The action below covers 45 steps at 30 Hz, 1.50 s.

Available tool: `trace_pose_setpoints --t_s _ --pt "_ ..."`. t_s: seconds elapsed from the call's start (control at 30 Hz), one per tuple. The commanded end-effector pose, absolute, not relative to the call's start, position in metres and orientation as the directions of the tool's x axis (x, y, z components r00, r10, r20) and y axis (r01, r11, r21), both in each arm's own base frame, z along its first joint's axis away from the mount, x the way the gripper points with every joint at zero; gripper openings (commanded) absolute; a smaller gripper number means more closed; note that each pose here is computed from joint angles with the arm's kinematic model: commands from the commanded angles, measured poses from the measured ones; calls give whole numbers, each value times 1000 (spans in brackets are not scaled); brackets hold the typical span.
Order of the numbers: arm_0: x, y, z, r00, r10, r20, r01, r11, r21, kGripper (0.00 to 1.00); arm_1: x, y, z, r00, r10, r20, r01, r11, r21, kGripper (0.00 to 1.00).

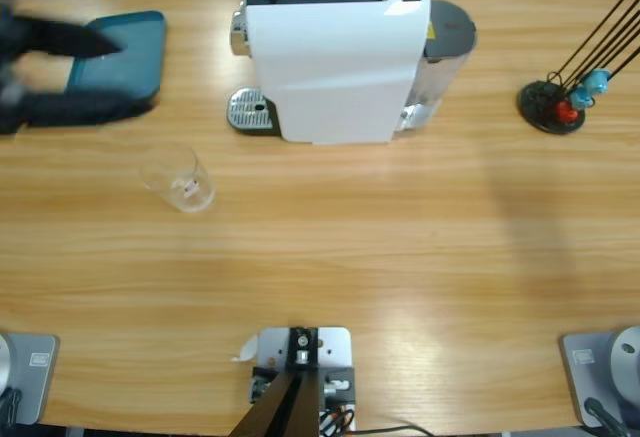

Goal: Pour coffee

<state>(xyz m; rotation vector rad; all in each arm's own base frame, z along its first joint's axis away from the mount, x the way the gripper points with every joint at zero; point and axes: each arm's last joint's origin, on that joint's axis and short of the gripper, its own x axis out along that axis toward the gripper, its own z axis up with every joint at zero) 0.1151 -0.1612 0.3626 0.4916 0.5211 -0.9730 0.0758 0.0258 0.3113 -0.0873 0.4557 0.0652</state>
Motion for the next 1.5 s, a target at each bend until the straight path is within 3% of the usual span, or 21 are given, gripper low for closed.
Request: trace_pose_setpoints --t_s 0.03,0.1,0.23,0.37,0.6,0.83,0.9,1.0,1.03,1.2,1.3,1.5 --pt "77 -102 337 535 -594 -601 825 520 221 1000 137 34 262 809 -59 -585 57 998 -21 839" --pt "72 -94 327 532 -587 -611 826 518 221 1000 158 37 245 772 -71 -632 69 997 -28 839" --pt "63 -80 309 547 -557 -625 804 557 208 1000 183 42 224 776 -48 -629 64 998 3 753" --pt "60 -75 300 539 -549 -638 796 580 173 1000 189 41 208 762 -42 -646 66 998 14 757" --pt "61 -75 298 540 -541 -645 792 586 172 1000 193 16 204 779 -93 -620 159 986 52 724" --pt "60 -74 297 540 -538 -647 791 587 172 1000 198 14 198 785 -72 -616 135 989 56 719" --pt "60 -74 296 539 -537 -648 791 587 172 1000 197 14 199 786 -71 -615 130 990 51 625" --pt "61 -74 296 539 -537 -649 790 589 169 1000 197 14 199 786 -72 -614 128 991 48 569" --pt "61 -74 296 539 -537 -649 790 589 169 1000 196 14 199 788 -74 -611 129 991 46 481" --pt "61 -74 296 538 -539 -648 791 589 167 1000 195 12 201 793 -86 -603 141 989 45 463" --pt "61 -75 296 539 -541 -646 790 591 163 1000 193 9 204 803 -96 -589 153 987 47 384" --pt "61 -75 295 537 -539 -649 787 597 155 1000 193 4 205 805 -127 -580 185 982 41 388"
